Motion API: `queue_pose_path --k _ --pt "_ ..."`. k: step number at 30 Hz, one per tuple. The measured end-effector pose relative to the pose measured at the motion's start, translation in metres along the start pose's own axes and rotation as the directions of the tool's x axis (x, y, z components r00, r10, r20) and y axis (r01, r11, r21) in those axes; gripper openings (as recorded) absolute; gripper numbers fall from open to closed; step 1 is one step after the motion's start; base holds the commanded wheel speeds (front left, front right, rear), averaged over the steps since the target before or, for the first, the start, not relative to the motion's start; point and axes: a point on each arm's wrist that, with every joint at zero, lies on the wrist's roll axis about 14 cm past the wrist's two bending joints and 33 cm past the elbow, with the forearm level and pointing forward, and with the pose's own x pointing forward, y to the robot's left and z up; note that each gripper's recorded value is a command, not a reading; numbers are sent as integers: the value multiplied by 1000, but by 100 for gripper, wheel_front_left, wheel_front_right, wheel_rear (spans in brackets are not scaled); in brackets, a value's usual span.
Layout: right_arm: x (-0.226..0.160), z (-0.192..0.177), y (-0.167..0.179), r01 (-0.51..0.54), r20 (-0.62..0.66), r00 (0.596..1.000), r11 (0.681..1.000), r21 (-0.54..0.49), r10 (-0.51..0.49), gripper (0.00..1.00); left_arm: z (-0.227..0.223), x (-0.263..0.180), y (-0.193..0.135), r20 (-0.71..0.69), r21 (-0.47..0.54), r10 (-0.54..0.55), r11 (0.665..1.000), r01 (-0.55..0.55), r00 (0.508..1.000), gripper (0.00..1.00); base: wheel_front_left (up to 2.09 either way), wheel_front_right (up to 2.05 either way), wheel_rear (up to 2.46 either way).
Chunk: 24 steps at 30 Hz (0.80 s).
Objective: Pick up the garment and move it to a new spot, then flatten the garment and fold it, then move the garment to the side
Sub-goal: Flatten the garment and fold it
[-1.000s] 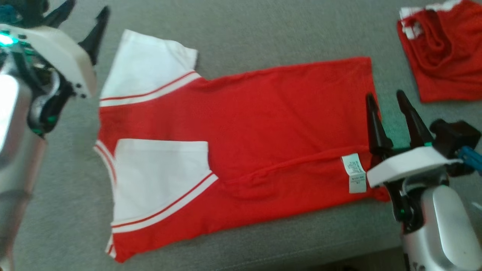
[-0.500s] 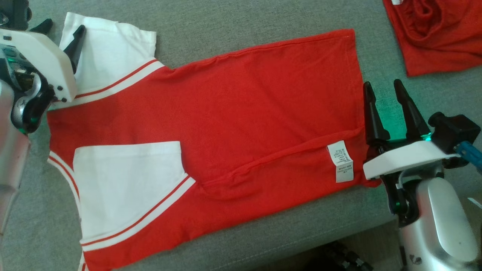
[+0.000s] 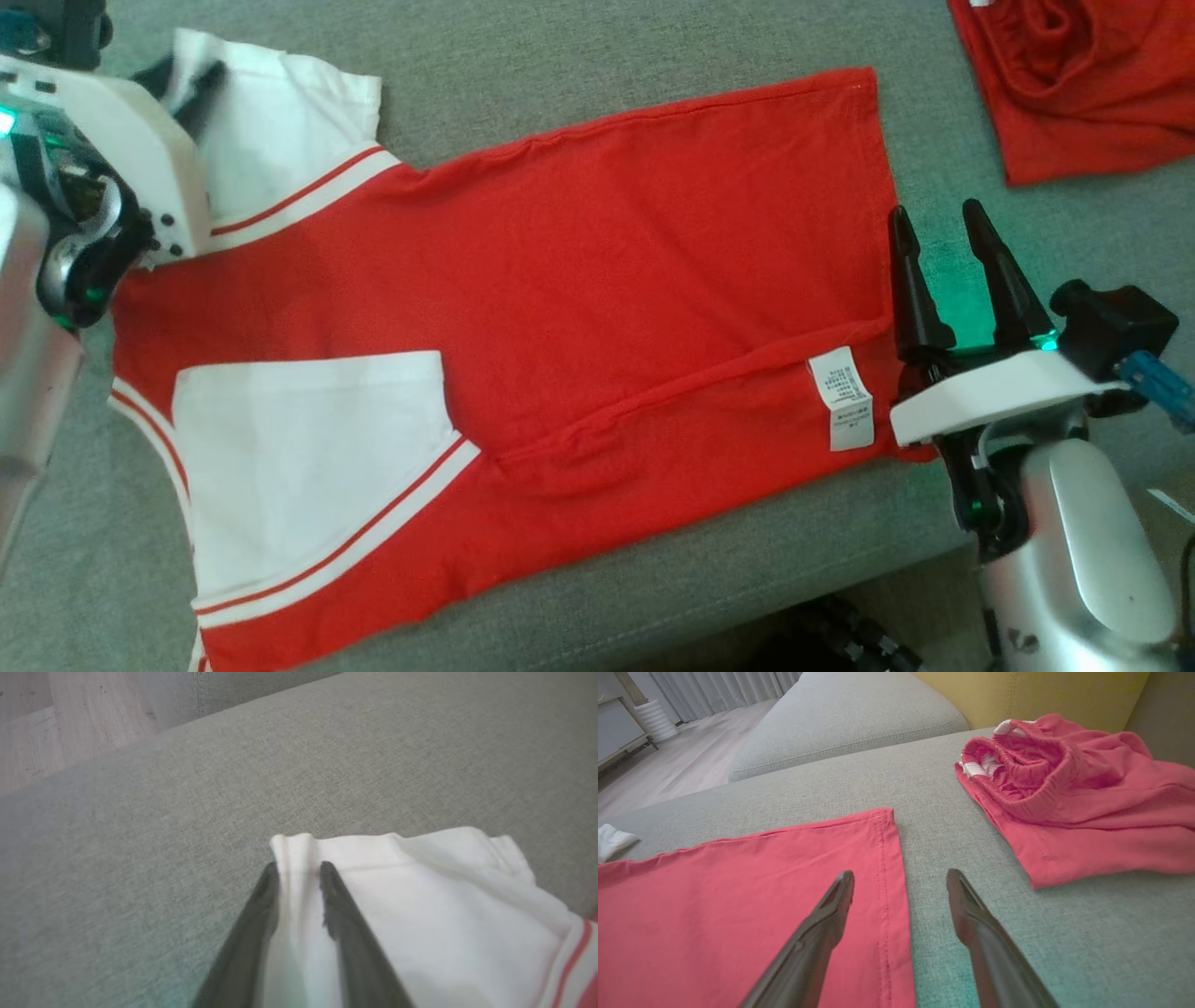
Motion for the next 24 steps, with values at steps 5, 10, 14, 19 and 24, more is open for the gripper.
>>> queue_pose_path --k 5,10,14,19,24 --pt "4 6 1 -5 16 1000 1000 -2 5 100 4 0 1 35 32 12 999 -13 999 0 0 0 0" --pt "11 19 4 -16 47 999 1000 -26 17 100 16 -11 13 122 45 74 996 -80 990 0 0 0 0" --pt "23 37 9 -27 60 998 997 -68 32 100 27 -25 15 176 46 89 994 -99 980 0 0 0 0" --pt "42 47 12 -27 4 1000 992 -120 28 100 44 -47 12 261 56 90 993 -108 961 0 0 0 0" --pt "61 39 13 -27 -102 995 986 -166 10 100 52 -64 7 316 65 80 992 -106 945 0 0 0 0"
